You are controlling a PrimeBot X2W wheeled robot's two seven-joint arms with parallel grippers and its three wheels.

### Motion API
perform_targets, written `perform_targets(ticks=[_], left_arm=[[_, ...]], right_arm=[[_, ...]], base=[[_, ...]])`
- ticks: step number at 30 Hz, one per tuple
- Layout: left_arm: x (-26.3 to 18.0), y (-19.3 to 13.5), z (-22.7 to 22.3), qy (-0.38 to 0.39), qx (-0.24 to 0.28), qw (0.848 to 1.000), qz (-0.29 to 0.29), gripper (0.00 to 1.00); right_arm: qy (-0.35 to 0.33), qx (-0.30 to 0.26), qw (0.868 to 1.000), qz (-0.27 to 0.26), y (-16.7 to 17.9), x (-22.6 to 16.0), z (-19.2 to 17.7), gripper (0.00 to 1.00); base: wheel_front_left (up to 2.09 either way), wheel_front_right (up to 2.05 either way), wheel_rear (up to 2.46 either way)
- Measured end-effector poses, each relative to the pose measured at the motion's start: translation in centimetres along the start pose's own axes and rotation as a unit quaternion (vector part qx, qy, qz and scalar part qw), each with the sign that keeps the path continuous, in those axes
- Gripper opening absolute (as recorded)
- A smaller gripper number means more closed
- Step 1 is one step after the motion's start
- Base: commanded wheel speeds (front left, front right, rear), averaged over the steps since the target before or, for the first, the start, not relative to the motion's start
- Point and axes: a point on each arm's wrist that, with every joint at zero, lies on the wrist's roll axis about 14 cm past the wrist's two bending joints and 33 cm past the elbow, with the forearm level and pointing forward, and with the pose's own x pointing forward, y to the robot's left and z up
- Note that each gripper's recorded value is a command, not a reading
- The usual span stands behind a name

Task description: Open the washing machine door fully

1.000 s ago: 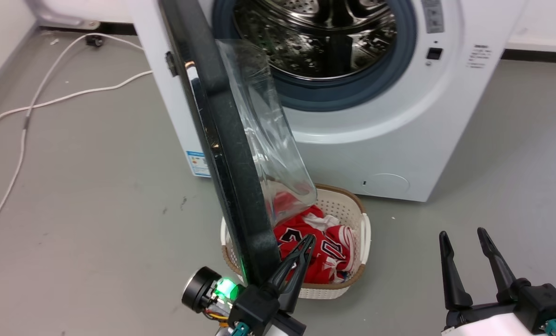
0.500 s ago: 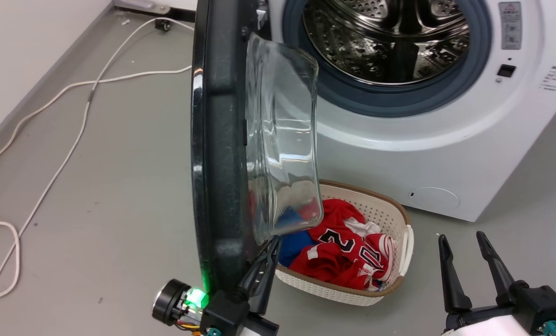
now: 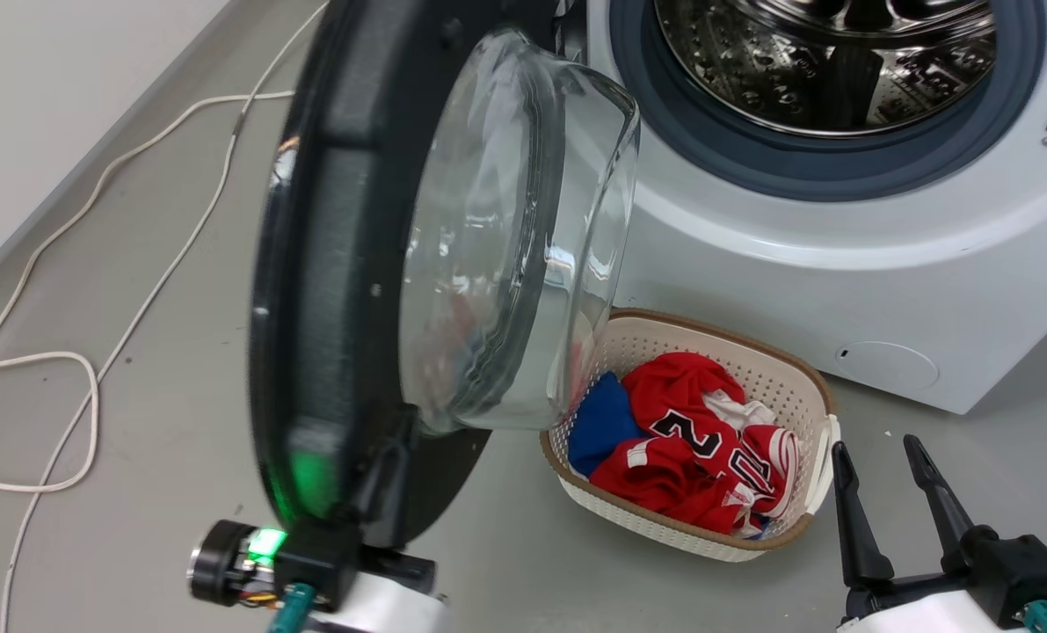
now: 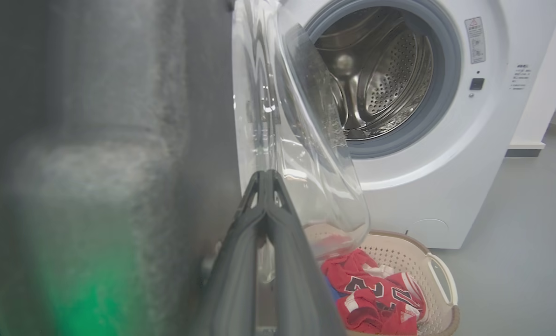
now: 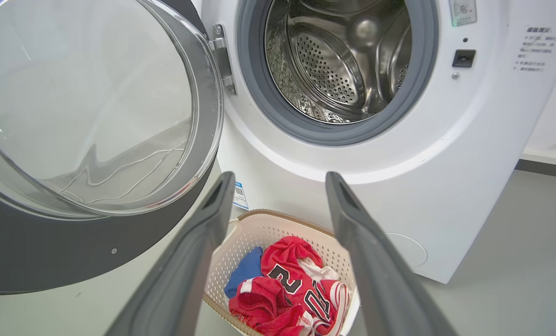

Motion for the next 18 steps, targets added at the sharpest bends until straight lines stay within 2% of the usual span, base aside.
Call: perform_targets(ticks=[5, 18], left_arm=[[-0.2, 4.5, -0.3, 0.008, -0.003, 0.998, 0.070, 0.00], [1.1, 13.8, 0.1, -0.001, 0.020, 0.981, 0.193, 0.00]], right_arm=[[0.008, 0.002, 1.000, 0.006, 0.2, 0.7, -0.8, 1.00], [0.015, -0.007, 1.000, -0.002, -0.7, 1.2, -1.6, 1.00]], base=[[0.00, 0.00, 0.00], [0.00, 0.00, 0.00]])
